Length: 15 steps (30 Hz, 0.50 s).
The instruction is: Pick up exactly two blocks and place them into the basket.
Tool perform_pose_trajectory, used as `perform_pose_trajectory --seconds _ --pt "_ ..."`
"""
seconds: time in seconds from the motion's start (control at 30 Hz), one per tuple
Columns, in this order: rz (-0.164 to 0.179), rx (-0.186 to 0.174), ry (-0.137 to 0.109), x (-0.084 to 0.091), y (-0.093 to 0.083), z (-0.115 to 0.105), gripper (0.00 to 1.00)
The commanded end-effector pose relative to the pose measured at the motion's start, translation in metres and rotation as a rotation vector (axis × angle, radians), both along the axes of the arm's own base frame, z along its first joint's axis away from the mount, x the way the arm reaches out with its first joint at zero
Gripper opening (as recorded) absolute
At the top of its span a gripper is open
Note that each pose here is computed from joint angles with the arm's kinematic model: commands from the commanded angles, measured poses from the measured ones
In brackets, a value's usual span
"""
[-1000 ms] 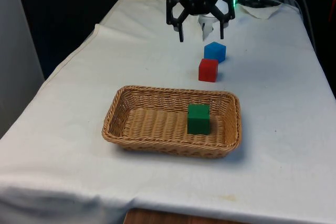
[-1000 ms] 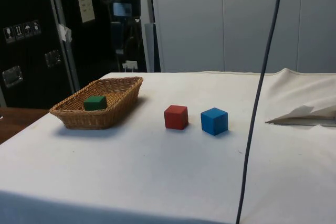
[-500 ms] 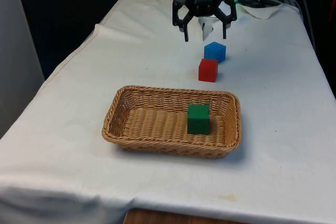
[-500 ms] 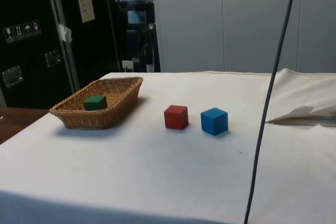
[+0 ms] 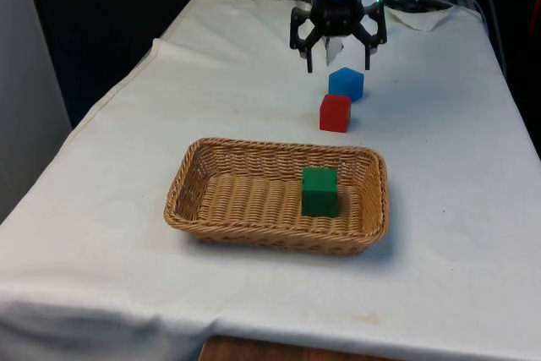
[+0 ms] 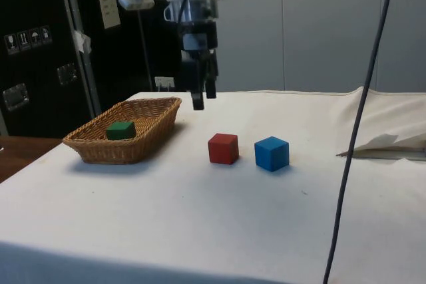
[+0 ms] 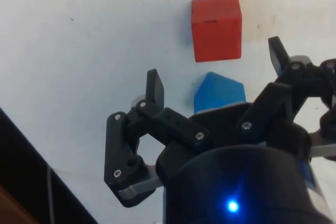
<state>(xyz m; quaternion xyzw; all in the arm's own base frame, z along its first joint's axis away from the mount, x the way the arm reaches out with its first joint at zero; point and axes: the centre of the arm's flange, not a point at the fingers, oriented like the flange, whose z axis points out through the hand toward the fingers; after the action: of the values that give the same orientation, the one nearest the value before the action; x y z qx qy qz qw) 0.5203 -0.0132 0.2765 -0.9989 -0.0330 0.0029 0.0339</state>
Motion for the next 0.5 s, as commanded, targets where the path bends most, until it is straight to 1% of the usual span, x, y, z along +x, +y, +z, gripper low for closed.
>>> perform_pose_trajectory --seconds 0.0,0.17,0.2,0.23,0.27,0.3,0.43,0.47 --pt "-0.007 -0.017 -0.001 -0.005 0.001 -0.005 1.0" --pt "-0.023 -0.026 0.015 -0.016 0.002 -0.022 1.0" --pt "-0.015 -0.01 0.019 -0.016 0.002 -0.018 1.0" --pt "-0.032 -0.028 0.019 -0.019 0.002 -0.028 1.0" --pt "-0.032 -0.028 0.019 -0.019 0.002 -0.028 1.0" --pt "-0.04 -0.031 0.024 -0.022 0.002 -0.034 1.0" --pt "-0.056 -0.038 0.029 -0.024 0.002 -0.045 1.0" --pt "-0.048 -0.031 0.034 -0.024 0.002 -0.043 1.0"
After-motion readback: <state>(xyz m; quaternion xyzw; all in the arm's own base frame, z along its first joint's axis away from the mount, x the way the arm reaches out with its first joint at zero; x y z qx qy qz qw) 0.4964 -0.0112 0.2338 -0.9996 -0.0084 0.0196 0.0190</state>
